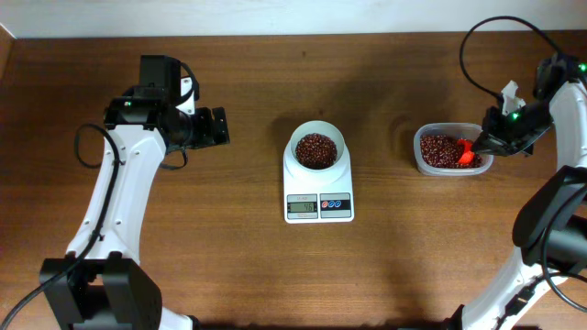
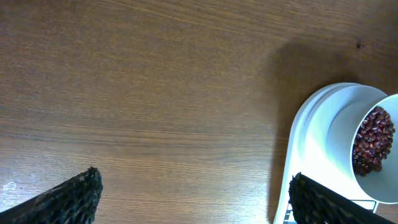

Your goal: Scoop item into bowl and weigh 50g on scale

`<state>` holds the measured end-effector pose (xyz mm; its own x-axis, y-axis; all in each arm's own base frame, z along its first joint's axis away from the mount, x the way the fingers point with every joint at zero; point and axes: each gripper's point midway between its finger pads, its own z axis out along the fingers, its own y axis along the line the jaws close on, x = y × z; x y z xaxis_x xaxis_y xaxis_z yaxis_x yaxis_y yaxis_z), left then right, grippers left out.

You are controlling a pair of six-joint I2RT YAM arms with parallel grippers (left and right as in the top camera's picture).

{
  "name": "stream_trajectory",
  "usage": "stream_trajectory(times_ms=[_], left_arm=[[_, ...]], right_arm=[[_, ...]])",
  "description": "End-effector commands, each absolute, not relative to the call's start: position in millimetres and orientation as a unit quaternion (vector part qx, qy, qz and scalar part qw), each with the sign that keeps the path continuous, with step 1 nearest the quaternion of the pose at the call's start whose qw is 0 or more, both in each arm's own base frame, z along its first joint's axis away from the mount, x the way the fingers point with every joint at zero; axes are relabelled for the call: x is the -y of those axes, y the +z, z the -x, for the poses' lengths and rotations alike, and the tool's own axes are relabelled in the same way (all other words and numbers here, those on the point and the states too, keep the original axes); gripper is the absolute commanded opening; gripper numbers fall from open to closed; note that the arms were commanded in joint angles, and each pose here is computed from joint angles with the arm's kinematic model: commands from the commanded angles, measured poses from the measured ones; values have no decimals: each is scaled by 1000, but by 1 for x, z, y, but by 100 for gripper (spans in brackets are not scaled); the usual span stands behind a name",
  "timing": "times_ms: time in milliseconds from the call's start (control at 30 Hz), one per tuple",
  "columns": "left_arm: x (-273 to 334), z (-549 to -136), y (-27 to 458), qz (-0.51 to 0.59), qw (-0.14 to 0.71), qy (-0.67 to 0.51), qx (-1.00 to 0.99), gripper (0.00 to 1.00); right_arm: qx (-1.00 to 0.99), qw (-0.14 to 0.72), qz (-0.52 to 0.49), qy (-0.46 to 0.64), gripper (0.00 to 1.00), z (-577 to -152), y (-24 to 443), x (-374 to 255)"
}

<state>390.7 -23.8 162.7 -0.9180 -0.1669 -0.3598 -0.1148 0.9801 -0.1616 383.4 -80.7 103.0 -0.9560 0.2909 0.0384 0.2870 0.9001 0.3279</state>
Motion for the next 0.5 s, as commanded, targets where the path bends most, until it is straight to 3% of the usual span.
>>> stream_trajectory(times_ms=[0,233,467], left_arm=[[24,-390,159,73,183,-68,-978,99],[24,-390,159,73,183,-68,-978,99],[24,-390,159,73,183,-68,-978,99]], right_arm=[[-979,59,-128,148,4,-390,145,83],[-988,54,-101,101,4,-392,147,75],[-989,45,-138,42,4,-391,144,85]])
